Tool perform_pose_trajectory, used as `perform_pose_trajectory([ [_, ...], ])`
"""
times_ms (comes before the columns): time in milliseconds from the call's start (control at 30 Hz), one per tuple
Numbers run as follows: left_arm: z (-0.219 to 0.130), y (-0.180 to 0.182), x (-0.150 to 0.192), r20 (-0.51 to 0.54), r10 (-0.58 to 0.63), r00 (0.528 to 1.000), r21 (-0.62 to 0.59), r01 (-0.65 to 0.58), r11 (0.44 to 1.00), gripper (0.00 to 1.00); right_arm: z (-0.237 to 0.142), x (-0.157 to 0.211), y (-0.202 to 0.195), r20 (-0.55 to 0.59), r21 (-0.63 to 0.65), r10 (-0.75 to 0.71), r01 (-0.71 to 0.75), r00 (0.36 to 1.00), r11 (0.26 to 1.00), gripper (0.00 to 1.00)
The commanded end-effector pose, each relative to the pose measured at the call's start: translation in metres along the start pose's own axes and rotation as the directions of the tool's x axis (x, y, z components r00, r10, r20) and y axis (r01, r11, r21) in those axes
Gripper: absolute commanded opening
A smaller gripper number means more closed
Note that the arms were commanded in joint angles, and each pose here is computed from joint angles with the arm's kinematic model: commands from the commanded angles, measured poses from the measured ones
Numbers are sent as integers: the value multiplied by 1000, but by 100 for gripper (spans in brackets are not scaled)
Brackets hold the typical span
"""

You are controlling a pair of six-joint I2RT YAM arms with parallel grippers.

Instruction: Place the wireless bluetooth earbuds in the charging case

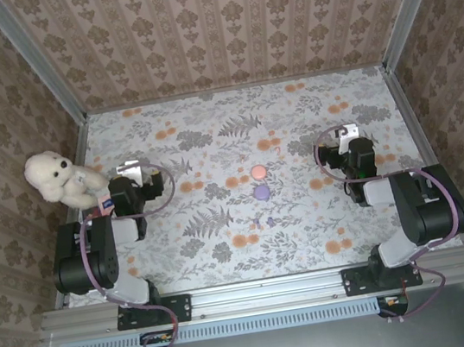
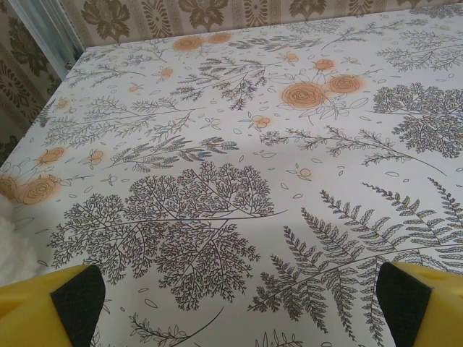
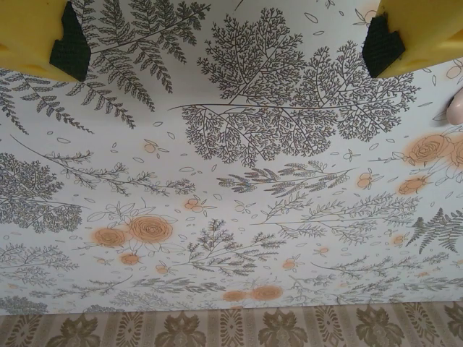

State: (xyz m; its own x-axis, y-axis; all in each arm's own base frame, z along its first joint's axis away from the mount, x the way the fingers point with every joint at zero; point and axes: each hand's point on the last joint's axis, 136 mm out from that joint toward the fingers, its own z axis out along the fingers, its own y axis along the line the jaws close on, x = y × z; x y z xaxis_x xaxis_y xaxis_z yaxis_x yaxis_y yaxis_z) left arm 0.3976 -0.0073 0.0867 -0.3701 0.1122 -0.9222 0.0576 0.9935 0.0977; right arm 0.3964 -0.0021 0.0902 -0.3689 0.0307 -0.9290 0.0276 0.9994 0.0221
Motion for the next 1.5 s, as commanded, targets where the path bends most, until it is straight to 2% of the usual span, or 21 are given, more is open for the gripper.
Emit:
perform_pose_trajectory([
  [0,-1,2,-8,21,-6,1000,-10,6,1000,100,1,-9,0,26,-9,7,-7,1000,1000,100],
  [900,-1,1,-8,21,-17,1000,17,16,1000,100,1,-9,0,24,-11,11,-11,1000,1000,100],
  [967,-2,-1,-12,23,-8,1000,24,7,1000,100,0,-15,-7,30,31,28,-29,999,999,100],
  [1133,-14,1,-39,-14,19,1000,-21,-19,1000,100,-7,-45,-13,-53,76,45,-41,998,996,100],
  [1233,-20,-6,-56,-64,64,996,-50,-67,996,100,-18,-69,-21,-69,139,207,-196,976,971,100],
  [1300,-24,-16,-67,-103,77,992,-52,-83,995,100,-27,-67,-36,-133,270,355,-311,925,911,100],
  [1333,-25,-23,-71,-116,76,990,-43,-81,996,100,-30,-69,-40,-153,308,385,-327,910,894,100],
  [1400,-31,-41,-82,-129,57,990,-12,-60,998,100,-29,-69,-36,-214,309,391,-318,895,896,100],
  [1467,-36,-58,-87,-147,22,989,14,-20,1000,100,-28,-67,-20,-273,236,371,-312,887,920,100],
])
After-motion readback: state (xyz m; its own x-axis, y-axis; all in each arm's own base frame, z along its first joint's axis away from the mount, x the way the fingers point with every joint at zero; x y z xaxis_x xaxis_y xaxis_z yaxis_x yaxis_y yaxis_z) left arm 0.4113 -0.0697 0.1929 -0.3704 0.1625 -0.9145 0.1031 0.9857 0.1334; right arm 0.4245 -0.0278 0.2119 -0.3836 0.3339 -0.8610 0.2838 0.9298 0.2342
